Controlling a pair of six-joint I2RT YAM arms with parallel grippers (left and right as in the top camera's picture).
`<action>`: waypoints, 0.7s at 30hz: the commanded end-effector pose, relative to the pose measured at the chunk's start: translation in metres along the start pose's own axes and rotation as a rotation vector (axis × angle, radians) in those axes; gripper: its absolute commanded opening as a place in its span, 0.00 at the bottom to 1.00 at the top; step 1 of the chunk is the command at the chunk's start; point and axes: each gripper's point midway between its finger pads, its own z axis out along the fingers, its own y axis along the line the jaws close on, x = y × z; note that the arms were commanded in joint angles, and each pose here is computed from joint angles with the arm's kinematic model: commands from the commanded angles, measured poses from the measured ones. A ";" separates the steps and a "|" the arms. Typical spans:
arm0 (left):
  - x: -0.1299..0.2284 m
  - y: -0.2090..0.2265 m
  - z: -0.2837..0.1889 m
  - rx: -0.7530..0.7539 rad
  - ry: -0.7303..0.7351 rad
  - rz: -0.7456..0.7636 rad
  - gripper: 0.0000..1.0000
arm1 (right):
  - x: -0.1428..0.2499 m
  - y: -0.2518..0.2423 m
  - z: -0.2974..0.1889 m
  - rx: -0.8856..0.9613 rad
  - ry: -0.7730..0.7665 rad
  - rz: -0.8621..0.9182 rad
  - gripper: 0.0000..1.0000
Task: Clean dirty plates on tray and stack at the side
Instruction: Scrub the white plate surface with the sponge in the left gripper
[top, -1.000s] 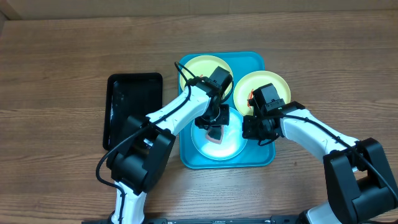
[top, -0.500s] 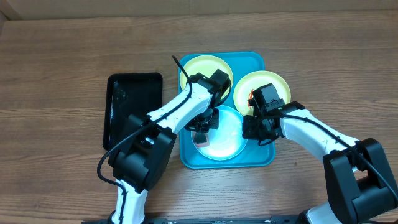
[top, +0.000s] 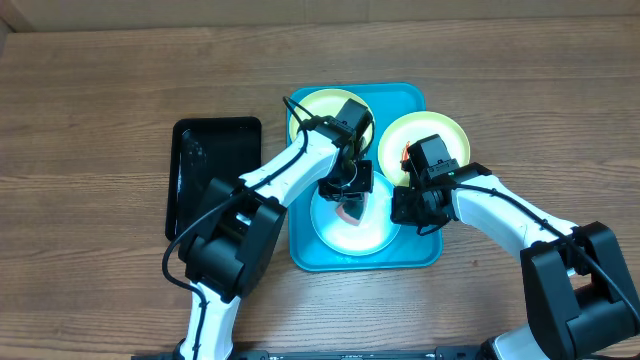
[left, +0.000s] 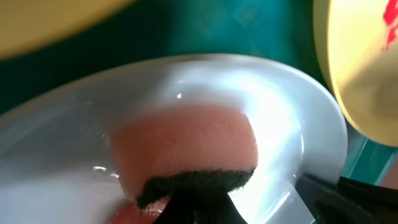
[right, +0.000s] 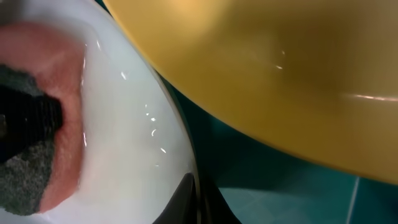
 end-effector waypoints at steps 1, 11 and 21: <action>0.025 0.009 0.023 -0.031 0.124 -0.014 0.04 | 0.008 -0.016 0.008 0.070 0.022 0.006 0.04; 0.007 0.100 -0.024 -0.539 0.018 -0.042 0.04 | 0.008 -0.016 0.008 0.070 0.022 0.006 0.04; 0.012 -0.034 0.011 0.171 0.107 0.144 0.04 | 0.009 -0.016 0.008 0.071 0.025 0.006 0.04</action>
